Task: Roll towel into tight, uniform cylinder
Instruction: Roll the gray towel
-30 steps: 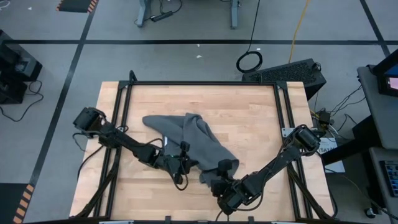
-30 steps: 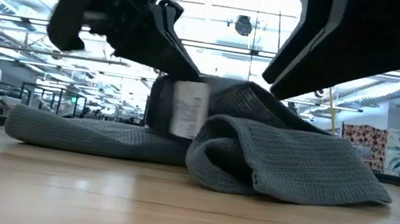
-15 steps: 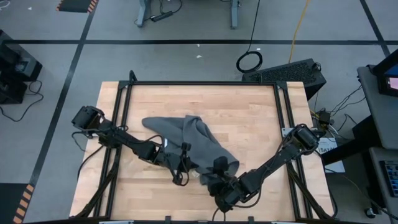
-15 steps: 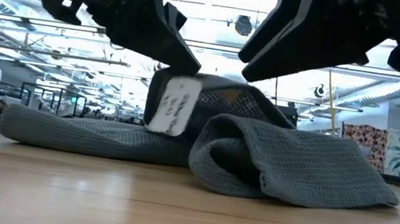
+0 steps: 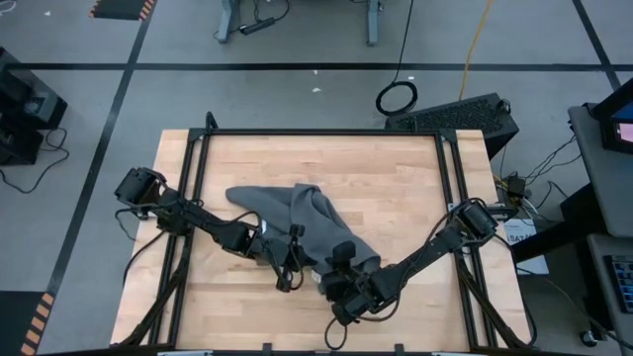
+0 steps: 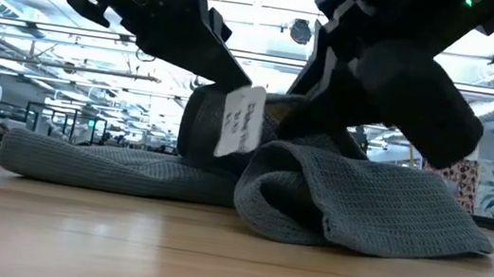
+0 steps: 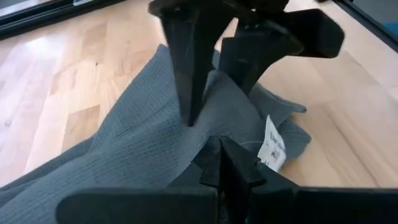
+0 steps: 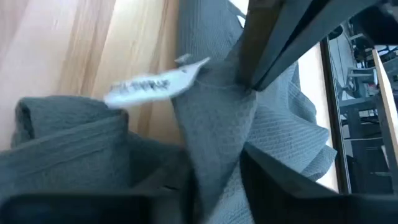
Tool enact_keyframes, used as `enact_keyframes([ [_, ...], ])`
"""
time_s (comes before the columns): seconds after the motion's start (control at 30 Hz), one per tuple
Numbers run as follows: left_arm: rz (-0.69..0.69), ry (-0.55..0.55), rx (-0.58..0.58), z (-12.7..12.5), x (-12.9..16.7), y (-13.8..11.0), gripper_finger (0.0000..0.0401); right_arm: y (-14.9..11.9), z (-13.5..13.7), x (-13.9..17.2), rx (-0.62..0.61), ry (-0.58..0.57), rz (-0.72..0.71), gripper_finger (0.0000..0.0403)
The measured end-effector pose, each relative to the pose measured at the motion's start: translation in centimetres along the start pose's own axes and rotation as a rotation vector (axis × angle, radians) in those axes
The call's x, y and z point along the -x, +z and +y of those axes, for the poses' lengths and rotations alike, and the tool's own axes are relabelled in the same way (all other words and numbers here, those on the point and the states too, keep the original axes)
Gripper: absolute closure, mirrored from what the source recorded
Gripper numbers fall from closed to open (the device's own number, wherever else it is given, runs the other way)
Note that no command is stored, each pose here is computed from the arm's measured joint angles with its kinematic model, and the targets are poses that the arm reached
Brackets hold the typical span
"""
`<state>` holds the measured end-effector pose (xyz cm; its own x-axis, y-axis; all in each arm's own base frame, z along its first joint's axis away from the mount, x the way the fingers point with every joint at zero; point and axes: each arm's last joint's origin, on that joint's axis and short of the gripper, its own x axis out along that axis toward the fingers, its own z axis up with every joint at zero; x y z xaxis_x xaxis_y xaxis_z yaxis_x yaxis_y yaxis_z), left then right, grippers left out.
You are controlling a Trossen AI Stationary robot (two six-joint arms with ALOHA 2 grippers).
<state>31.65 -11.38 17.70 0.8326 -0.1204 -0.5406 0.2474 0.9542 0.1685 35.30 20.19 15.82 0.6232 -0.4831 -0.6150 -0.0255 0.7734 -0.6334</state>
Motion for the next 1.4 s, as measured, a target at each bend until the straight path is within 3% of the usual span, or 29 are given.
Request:
enact_keyframes([
  [0.17, -0.009, 0.029, 0.044, 0.0, 0.0, 0.1, 0.0385, 0.0, 0.0, 0.3, -0.025, 0.007, -0.003, 0.0391],
  [0.3, -0.021, 0.015, 0.006, -1.0, 0.8, 0.6, 0.0325, -0.2, 0.0, 0.4, -0.06, 0.005, 0.012, 0.0393],
  [0.43, -0.033, 0.073, -0.036, -2.5, 1.9, 1.0, 0.0249, -0.3, -0.6, 0.9, -0.081, 0.005, 0.025, 0.04],
  [0.63, 0.008, 0.203, -0.231, -5.8, 1.9, 0.1, 0.0179, 0.0, -2.3, 1.8, -0.152, 0.02, 0.024, 0.0401],
  [0.87, 0.016, 0.442, -0.501, -8.3, -0.1, -1.4, 0.0179, 0.3, -4.0, 1.3, -0.24, 0.062, 0.041, 0.0402],
  [1.0, 0.074, 0.531, -0.701, -8.6, -1.6, -2.5, 0.018, 0.3, -4.7, 0.7, -0.261, 0.051, 0.056, 0.0402],
  [1.13, 0.128, 0.658, -0.808, -8.7, -2.7, -3.2, 0.018, 0.3, -5.2, 0.1, -0.279, 0.085, 0.076, 0.0402],
  [1.27, 0.209, 0.668, -0.95, -8.2, -3.6, -4.0, 0.018, 0.3, -5.5, -0.3, -0.293, 0.098, 0.085, 0.0403],
  [1.4, 0.231, 0.679, -0.949, -7.7, -4.3, -4.6, 0.018, 0.4, -5.7, -0.5, -0.303, 0.102, 0.083, 0.0403],
])
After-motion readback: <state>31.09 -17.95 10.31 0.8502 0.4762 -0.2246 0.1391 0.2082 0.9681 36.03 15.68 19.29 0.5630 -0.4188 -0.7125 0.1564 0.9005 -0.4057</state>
